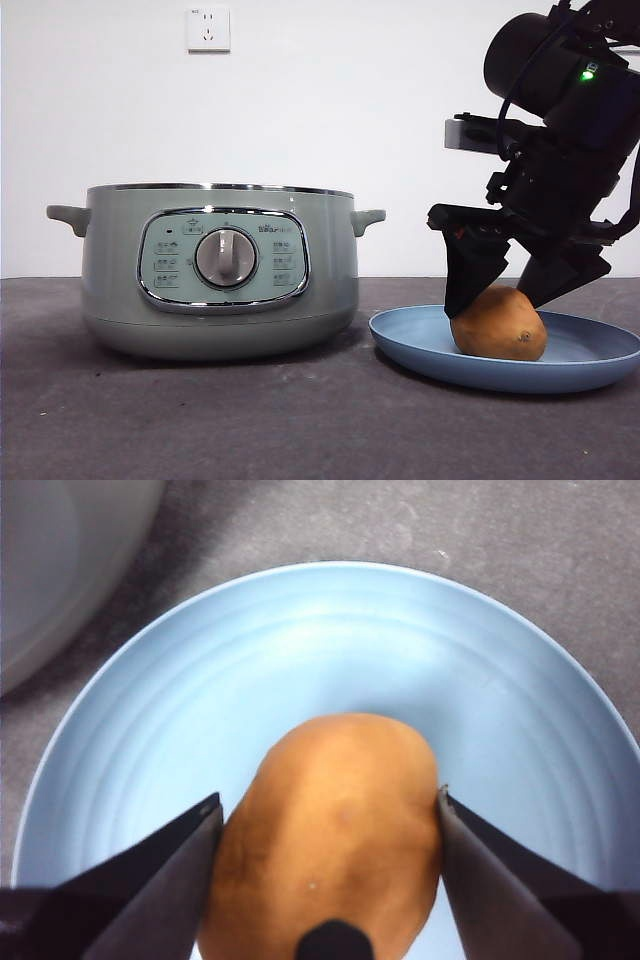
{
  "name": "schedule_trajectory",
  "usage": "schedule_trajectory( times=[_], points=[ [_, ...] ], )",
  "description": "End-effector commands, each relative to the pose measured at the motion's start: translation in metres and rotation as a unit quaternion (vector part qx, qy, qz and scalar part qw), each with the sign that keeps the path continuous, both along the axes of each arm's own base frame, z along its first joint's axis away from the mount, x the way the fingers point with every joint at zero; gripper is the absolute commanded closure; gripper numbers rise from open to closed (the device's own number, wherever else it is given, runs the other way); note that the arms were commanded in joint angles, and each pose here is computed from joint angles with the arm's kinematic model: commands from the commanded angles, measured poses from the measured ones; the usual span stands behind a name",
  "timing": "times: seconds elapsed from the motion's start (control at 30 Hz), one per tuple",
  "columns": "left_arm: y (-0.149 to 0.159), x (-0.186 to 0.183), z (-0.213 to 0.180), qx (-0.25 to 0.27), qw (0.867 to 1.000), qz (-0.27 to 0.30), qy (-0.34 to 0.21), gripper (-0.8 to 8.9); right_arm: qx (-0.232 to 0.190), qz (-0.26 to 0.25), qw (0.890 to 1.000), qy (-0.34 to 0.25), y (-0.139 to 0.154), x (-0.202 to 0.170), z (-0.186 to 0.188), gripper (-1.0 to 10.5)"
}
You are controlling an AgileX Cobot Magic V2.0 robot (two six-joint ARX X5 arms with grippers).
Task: Take the potato out from the steamer,put the potato on the plate,close the lid
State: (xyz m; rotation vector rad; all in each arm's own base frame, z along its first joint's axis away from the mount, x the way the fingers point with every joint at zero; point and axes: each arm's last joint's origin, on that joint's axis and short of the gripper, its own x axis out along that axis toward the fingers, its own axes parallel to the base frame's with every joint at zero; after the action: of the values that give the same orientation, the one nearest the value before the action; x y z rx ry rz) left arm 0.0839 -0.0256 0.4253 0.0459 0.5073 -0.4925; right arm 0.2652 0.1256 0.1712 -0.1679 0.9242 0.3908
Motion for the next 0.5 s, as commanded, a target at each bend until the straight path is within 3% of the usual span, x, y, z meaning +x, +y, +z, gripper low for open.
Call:
schedule_trajectory(
  times=[0.03,0.5],
  points=[
    [-0.003,0.012,0.008,-0.006,0.999,-0.008,-0.036,8.26,-0.004,-0.009,1.000,0.014,-0.003,-0.002,-0.005,3.4],
    [-0.036,0.116,-0.013,0.001,0.998,-0.061,-0.007,8.26,0.038,-0.011,0.997,-0.072,-0.018,-0.032,0.062,3.4]
  ],
)
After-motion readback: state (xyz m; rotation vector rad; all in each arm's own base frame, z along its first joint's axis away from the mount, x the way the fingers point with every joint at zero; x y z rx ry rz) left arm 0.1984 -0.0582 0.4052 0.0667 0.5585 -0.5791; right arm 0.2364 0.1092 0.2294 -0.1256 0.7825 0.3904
